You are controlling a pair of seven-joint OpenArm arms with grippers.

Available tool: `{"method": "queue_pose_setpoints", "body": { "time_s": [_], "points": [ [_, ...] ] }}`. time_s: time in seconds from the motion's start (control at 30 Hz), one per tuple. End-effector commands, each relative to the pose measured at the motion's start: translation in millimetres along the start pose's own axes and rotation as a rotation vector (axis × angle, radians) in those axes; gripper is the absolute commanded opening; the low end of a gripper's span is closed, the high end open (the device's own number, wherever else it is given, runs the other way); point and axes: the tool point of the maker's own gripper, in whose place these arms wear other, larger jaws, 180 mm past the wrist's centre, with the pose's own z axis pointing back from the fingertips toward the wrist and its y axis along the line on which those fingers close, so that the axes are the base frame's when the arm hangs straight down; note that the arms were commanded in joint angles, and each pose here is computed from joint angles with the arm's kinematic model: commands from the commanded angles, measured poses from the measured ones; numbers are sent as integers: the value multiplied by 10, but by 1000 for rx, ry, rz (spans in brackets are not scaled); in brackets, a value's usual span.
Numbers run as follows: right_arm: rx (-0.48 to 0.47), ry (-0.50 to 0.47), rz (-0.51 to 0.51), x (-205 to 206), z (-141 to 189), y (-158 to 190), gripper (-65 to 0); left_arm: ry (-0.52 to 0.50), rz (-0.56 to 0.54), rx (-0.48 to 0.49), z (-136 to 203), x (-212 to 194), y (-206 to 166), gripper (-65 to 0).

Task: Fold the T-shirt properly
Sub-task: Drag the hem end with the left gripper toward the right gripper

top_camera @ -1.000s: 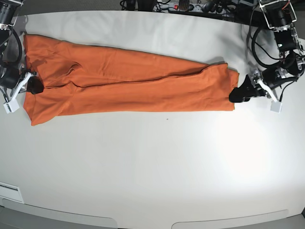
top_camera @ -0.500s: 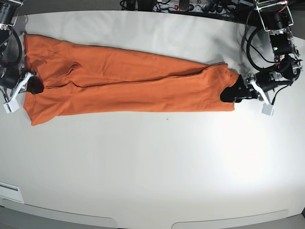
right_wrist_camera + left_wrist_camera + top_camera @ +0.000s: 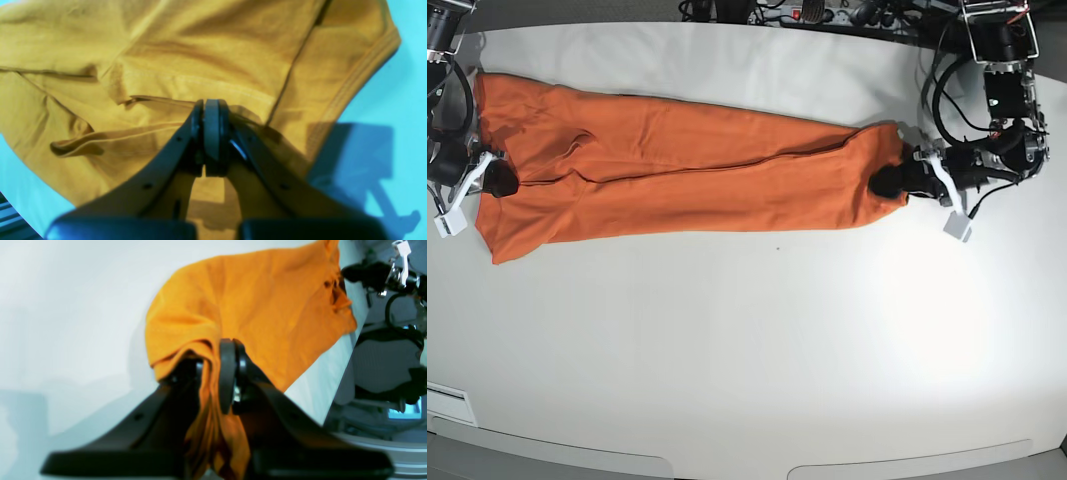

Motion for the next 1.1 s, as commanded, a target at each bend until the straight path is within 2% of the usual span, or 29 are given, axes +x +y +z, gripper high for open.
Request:
{"method": "queue_pose_setpoints", "body": {
  "time_s": [0.0,0.4,0.6,0.83,1.07],
  "points": [
    [-12,-44,26,164,82,-32,-650,27,-16,-2,47,3,-39,-650],
    [-205,-22,96,-244,-21,-289,-650,-5,-204,-24,112,287,-423,-650],
    [-204,13,86,-409,-18,-275,-650,-77,-235,-181,157,413,-791,-650],
    [-201,35,80,-452,-23,-269,-650,-88,-332,-204,152,453,-1018,-650],
    [-201,52,78,-482,-22,-271,-650,-173,-322,-308,-90,453,-1276,-650]
  ]
}}
